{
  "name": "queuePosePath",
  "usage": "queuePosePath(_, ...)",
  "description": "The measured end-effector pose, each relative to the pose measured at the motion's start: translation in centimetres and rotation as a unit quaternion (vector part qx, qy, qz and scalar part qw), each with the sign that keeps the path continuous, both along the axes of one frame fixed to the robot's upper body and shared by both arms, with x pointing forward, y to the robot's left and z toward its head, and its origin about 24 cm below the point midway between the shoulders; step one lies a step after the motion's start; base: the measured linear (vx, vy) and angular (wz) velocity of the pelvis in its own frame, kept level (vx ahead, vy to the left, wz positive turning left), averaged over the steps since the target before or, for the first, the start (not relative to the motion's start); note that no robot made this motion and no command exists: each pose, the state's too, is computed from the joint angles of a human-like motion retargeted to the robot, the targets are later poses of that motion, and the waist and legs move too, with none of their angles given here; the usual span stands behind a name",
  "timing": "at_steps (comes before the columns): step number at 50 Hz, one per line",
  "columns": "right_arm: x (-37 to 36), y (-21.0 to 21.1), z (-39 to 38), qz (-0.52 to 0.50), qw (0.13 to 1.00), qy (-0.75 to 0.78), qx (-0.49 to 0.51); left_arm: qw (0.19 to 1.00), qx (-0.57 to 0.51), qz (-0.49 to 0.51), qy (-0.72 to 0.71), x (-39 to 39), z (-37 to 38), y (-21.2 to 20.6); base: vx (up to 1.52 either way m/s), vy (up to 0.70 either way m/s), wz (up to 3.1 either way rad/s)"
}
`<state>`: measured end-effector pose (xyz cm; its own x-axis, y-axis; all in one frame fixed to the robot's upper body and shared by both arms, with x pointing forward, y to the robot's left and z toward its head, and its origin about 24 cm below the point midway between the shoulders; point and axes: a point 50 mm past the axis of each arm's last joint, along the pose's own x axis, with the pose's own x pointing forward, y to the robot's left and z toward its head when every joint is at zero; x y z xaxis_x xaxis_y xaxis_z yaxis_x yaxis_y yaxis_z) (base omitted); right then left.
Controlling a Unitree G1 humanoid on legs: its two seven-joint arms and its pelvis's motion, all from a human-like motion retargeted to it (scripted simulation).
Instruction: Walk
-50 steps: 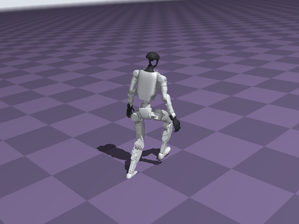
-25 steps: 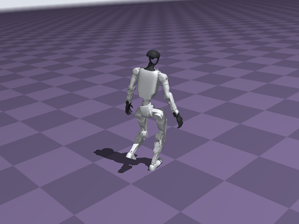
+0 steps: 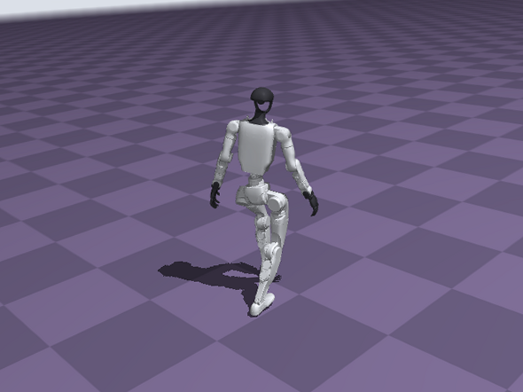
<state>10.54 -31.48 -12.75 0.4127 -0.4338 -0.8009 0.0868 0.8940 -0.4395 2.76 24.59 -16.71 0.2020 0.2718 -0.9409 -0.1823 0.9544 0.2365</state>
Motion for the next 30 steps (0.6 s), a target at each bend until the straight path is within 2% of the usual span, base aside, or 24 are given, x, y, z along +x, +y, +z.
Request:
queuePosePath(13, -7.3, 2.1, -2.5, -0.082, 0.99, 0.099, 0.065, 0.997, -0.036, 0.06, 0.029, -2.7, -0.5, -1.5, 0.48, 0.15, 0.47)
queuePosePath(30, -9.1, 1.3, -2.3, -0.137, 0.983, 0.109, 0.053, 1.0, -0.011, -0.007, 0.022, -1.3, -0.2, -0.9, 0.51, 0.03, 0.66)
